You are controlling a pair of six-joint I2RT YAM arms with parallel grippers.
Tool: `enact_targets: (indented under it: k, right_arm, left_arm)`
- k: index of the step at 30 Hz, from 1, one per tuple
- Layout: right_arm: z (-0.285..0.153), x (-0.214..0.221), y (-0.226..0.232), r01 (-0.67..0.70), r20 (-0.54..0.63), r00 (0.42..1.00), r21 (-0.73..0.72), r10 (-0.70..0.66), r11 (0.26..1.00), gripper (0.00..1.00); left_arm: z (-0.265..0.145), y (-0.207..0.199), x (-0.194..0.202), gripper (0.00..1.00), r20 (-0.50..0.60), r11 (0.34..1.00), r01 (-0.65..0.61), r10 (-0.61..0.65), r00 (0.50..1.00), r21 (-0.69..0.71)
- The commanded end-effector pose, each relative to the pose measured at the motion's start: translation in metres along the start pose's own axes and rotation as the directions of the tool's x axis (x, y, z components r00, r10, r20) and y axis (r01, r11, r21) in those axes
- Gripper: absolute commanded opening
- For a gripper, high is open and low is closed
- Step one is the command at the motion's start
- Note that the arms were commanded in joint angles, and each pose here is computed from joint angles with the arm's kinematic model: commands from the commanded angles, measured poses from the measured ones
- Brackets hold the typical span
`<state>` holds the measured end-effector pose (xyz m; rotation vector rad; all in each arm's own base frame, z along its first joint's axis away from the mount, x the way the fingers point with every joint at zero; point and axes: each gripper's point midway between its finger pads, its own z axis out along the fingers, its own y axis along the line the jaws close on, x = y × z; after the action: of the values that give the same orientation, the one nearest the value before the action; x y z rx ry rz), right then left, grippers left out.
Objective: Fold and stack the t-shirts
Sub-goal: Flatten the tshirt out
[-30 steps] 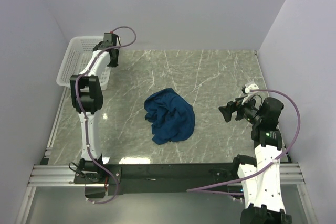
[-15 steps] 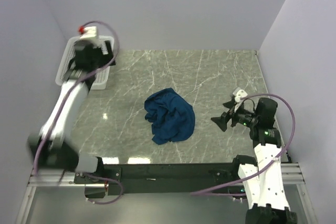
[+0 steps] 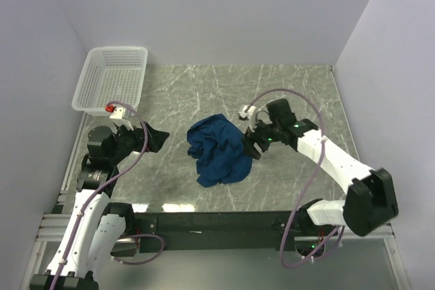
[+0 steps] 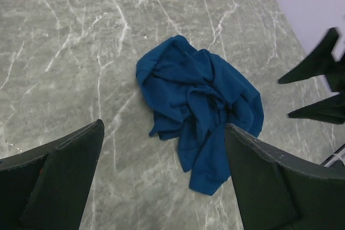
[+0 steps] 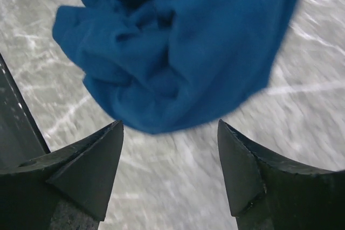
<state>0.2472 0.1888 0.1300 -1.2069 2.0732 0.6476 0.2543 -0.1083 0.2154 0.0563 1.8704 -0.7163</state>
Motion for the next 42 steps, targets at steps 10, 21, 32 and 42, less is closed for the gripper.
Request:
enact_targets:
  k: [10,21,32,42]
  right_arm:
    - [0.051,0.002,-0.028,-0.138,-0.134,0.979,0.129,0.155,0.982,0.55]
    - [-0.025,-0.02,-0.078,-0.079,-0.067,0.992,0.372,0.112,0.925,0.0]
    - [-0.136,0.069,-0.166,-0.247,0.084,0.955,0.755,0.285,0.608,0.0]
    - [-0.117,0.084,-0.161,-0.34,0.134,0.927,0.694,0.35,0.635,0.0]
  left_arm:
    - [-0.004,-0.018,-0.016,0.97,0.028,0.998,-0.015,0.013,1.0,0.058]
    - [0.002,-0.017,-0.007,0.96,-0.015,0.997,0.018,-0.017,1.0,0.07]
    - [0.044,-0.025,0.035,0.9,-0.234,0.966,0.244,-0.217,0.948,0.092]
    - [0.118,-0.052,0.098,0.88,-0.43,0.984,0.176,-0.149,0.89,0.024]
